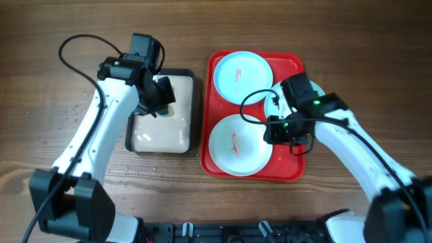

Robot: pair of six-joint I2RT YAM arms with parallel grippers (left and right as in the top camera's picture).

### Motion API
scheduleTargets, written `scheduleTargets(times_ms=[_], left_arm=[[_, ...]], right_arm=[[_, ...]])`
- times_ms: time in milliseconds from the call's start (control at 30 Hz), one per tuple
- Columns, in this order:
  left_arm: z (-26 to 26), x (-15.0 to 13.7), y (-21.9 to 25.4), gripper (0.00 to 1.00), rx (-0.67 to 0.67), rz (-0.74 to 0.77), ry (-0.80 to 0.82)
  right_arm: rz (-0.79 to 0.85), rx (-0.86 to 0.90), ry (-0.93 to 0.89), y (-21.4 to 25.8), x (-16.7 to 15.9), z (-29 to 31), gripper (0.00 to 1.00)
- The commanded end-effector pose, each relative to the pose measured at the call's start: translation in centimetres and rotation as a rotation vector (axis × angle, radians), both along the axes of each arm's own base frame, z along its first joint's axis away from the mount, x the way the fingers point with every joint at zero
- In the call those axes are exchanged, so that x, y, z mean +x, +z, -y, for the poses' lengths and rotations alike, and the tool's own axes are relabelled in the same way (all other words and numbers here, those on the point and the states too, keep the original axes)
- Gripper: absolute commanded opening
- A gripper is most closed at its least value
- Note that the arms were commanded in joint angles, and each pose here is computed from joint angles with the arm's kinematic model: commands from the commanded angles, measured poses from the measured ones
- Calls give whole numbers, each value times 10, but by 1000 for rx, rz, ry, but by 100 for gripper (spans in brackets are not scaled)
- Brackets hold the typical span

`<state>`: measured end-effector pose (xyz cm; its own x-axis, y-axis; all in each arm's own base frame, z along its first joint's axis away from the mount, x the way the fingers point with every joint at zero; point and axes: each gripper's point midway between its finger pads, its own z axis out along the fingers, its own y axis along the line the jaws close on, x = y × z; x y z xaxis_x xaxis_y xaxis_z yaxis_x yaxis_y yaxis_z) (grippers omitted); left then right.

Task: Clean dirty plates on tray and stack at the side
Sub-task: 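Scrub the white plate with the sponge while the right gripper holds it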

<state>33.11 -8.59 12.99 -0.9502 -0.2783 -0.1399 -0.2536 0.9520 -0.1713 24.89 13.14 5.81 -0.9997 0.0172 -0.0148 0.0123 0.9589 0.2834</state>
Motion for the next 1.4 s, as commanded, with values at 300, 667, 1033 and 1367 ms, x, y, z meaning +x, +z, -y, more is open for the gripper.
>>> scheduleTargets(times_ms=[300, 667, 1033, 1367], left_arm=[[106, -32, -52, 4, -181, -119, 29], [158, -45, -156, 4, -56, -153, -37], [95, -32, -155, 4, 94, -181, 51], [212, -74, -162, 4, -260, -274, -176]], right_arm=[[-129, -18, -116, -76, 15, -9, 4], [-125, -14, -132, -76, 17, -10, 4], [-117, -14, -107, -76, 17, -10, 4], [-119, -14, -108, -76, 16, -10, 4]])
